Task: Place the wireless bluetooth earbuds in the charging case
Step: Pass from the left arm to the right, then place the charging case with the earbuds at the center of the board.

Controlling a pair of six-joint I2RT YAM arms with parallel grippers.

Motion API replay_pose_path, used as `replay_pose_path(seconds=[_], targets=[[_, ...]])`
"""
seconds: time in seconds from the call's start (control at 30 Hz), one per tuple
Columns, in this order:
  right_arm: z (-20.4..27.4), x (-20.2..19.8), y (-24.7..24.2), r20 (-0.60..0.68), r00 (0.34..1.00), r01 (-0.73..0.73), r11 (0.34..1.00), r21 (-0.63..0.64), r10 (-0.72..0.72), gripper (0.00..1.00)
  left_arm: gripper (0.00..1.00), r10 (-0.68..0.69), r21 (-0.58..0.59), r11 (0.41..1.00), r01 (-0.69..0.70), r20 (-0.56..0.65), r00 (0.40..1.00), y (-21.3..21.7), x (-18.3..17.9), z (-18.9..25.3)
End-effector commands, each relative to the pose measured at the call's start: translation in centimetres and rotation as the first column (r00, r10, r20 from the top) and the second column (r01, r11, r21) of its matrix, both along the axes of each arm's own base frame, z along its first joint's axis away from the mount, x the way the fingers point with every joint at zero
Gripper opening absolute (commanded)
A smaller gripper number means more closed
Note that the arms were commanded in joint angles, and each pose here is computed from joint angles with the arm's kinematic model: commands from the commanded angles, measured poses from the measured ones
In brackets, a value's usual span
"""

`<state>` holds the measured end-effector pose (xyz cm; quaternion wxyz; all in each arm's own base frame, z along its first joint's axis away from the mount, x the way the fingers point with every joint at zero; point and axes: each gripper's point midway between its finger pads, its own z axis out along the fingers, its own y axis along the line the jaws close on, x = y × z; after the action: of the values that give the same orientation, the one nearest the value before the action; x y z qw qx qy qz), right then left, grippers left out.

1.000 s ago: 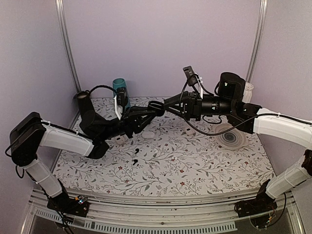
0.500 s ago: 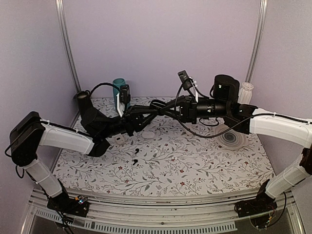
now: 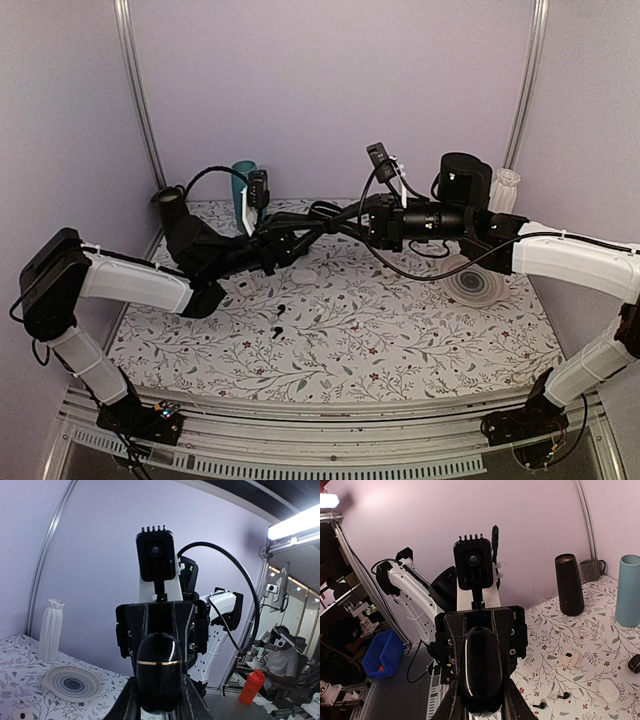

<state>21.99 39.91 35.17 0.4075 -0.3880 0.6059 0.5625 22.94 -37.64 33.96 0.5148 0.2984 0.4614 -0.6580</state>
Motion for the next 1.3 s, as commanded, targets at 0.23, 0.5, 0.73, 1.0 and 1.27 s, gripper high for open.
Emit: replay_pose_path(seconds=[0.23, 0.5, 0.73, 1.0, 1.27], targets=[[0.2, 1.4, -0.3, -0.014, 0.996, 0.083, 0.996, 0.023, -0.083, 0.03, 0.88, 0.164, 0.124, 0.98, -0.159, -0.031, 0.986, 0.1, 3.3, -0.9], [-1.2, 5.1, -3.8, -0.07, 0.971, 0.229, 0.973, 0.015, -0.227, 0.03, 0.96, 0.355, 0.257, 0.907, -0.334, -0.038, 0.934, 2.0, 5.4, -3.1], [-5.5, 8.7, -7.7, -0.188, 0.901, 0.386, 0.921, -0.056, -0.39, 0.03, 0.96, 0.718, 0.519, 0.587, -0.621, 0.021, 0.696, 8.2, 10.3, -6.6], [-12.3, 12.9, -12.0, -0.314, 0.771, 0.515, 0.833, -0.203, -0.554, 0.03, 0.96, 0.821, 0.584, 0.454, -0.673, 0.021, 0.571, 12.5, 10.4, -7.0], [-16.4, 16.9, -14.5, -0.314, 0.65, 0.606, 0.721, -0.335, -0.692, 0.03, 0.96, 0.766, 0.662, 0.521, -0.538, -0.084, 0.638, 10.8, 10.1, -9.6]])
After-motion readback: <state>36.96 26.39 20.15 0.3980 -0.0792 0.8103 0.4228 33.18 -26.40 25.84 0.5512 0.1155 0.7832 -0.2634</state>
